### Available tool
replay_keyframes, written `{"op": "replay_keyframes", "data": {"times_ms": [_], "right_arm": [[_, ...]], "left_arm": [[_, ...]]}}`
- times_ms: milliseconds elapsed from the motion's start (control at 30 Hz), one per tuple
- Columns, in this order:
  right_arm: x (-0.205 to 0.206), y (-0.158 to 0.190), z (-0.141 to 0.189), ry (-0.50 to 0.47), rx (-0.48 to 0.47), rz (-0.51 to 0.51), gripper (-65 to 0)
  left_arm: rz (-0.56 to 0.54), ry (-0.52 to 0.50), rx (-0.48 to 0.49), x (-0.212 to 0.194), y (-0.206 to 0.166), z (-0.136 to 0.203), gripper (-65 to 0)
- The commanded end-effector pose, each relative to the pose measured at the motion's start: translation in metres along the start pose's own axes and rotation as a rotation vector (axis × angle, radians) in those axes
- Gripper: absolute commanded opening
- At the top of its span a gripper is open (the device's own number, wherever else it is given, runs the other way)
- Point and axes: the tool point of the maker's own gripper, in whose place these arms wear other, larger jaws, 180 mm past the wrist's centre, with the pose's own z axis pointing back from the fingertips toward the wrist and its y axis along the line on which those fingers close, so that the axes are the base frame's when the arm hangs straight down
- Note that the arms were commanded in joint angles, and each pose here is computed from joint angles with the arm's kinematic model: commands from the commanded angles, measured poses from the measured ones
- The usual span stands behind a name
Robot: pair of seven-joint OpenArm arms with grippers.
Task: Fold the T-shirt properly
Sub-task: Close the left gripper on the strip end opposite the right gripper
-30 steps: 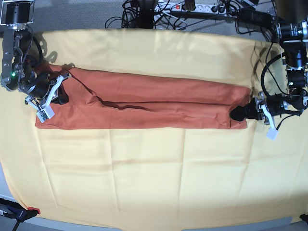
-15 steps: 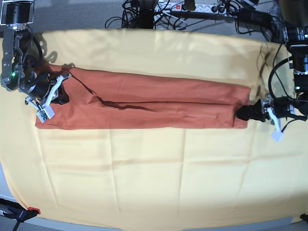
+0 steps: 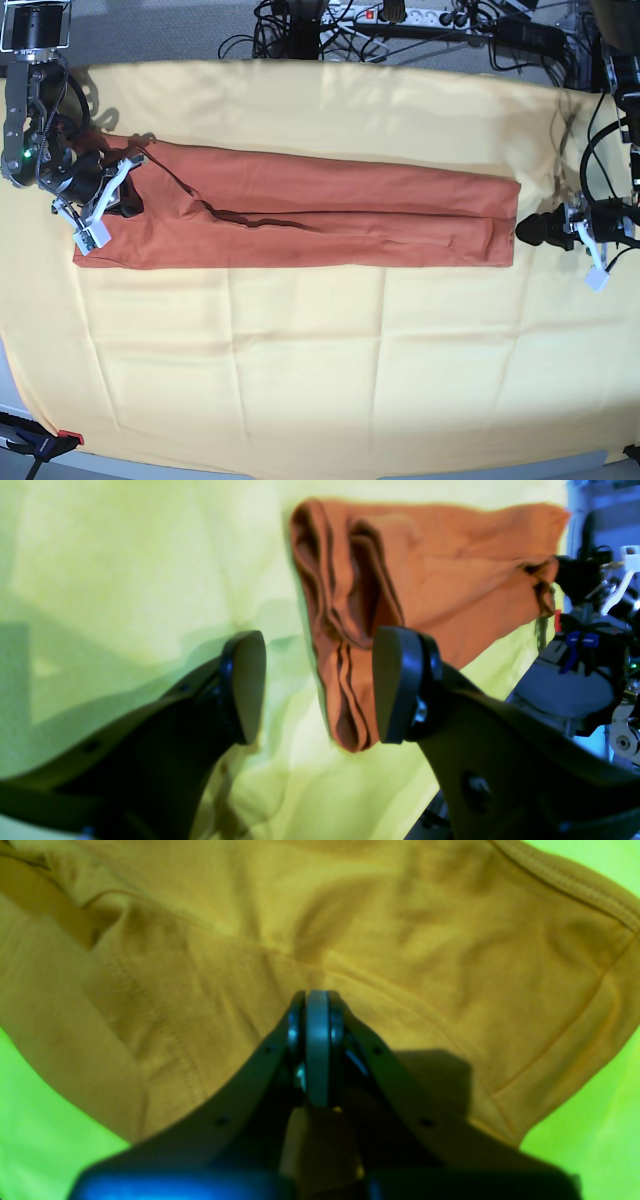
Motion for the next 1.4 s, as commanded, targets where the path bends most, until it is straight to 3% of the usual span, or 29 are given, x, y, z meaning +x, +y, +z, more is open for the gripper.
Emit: {"op": "replay_keyframes", "data": {"times_ms": [0,500,700,967,1367], "right_arm": [[0.004,-0.007,0.004,0.0,-0.019,0.01,-65.0],[0.008,-0.002,0.003,-0.02,0.0,-0.004,-65.0],[0.008,-0.002,0.002,-0.018,-0.001,-0.004,-65.0],[0.008,-0.002,0.002,-0.019,-0.001,-0.004,-65.0],[0.008,-0.002,0.002,-0.019,-0.001,-0.004,-65.0]], "left_arm": [[-0.035,-0.039,0.007,0.018,-0.003,0.014,-28.9],[-0.022,-0.057,-0.043,0.02,-0.013,0.008,-28.9],[-0.061,0.042,-0.05,0.001,-0.015,-0.008,-27.4],[-0.062,0.077,-0.056,-0.006,-0.016,-0.016,-27.4],[-0.06,0.08,-0.171,-0.01,-0.046,-0.061,-27.5]]}}
